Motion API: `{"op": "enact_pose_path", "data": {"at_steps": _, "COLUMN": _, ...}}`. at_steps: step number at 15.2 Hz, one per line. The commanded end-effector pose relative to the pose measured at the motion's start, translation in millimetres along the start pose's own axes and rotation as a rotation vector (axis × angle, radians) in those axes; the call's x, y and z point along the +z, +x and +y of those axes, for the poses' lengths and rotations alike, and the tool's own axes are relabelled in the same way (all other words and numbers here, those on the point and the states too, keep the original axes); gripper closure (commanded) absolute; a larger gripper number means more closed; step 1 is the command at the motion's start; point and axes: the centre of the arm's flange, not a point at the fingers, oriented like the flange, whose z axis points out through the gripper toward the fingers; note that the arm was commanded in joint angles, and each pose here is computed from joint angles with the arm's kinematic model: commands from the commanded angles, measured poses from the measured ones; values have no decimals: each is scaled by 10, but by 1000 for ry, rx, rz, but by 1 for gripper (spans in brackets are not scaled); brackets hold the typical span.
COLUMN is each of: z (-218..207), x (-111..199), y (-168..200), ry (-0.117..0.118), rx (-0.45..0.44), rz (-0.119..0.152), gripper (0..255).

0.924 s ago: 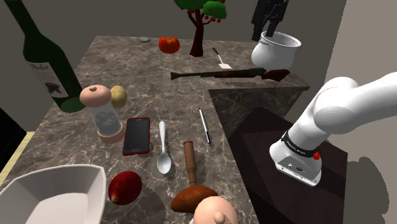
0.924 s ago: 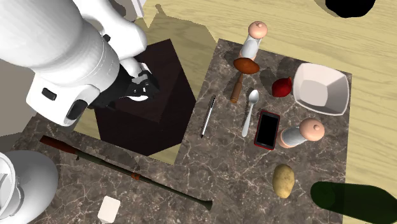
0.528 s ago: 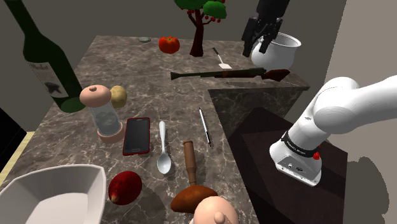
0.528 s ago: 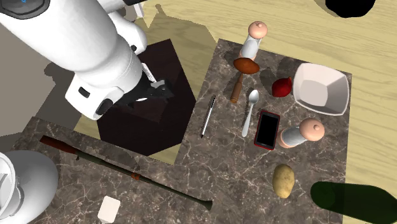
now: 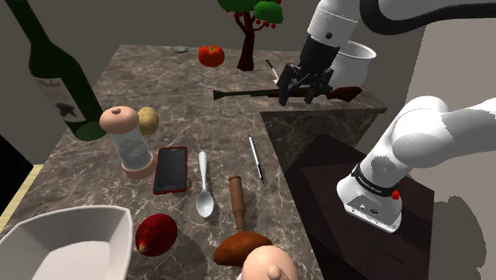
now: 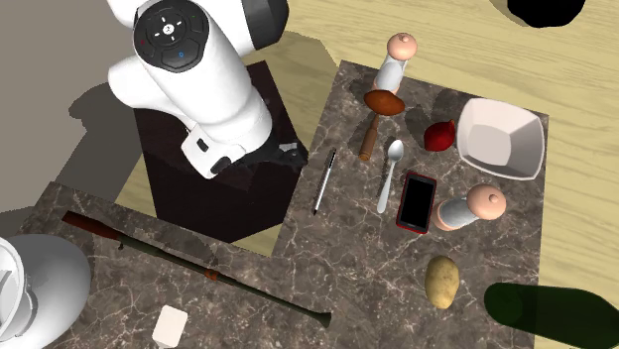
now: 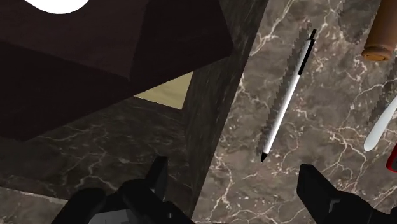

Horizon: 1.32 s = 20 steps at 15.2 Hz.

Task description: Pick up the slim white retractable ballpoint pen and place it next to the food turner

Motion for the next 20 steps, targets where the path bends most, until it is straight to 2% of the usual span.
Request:
{"op": "enact_pose_path", "data": {"at_steps": 1, "z": -95, "x": 223, "y": -59, "ry": 25, "rx": 55, "rz": 25, "gripper": 0}}
{"op": "enact_pose_path", "data": {"at_steps": 9, "z": -571, "x": 1116, "y": -173, "ry": 112, "rx": 259, "rz": 108, "gripper": 0}}
{"op": "enact_pose_path", "data": {"at_steps": 17, "z": -613, "x": 1517, "y": -125, "ry": 112, "rx": 261, "rz": 108, "gripper": 0}}
{"op": "enact_pose_path", "data": {"at_steps": 20, "z": -613, "x": 1517, "y": -125, "ry": 112, "rx": 261, "rz": 108, "gripper": 0}}
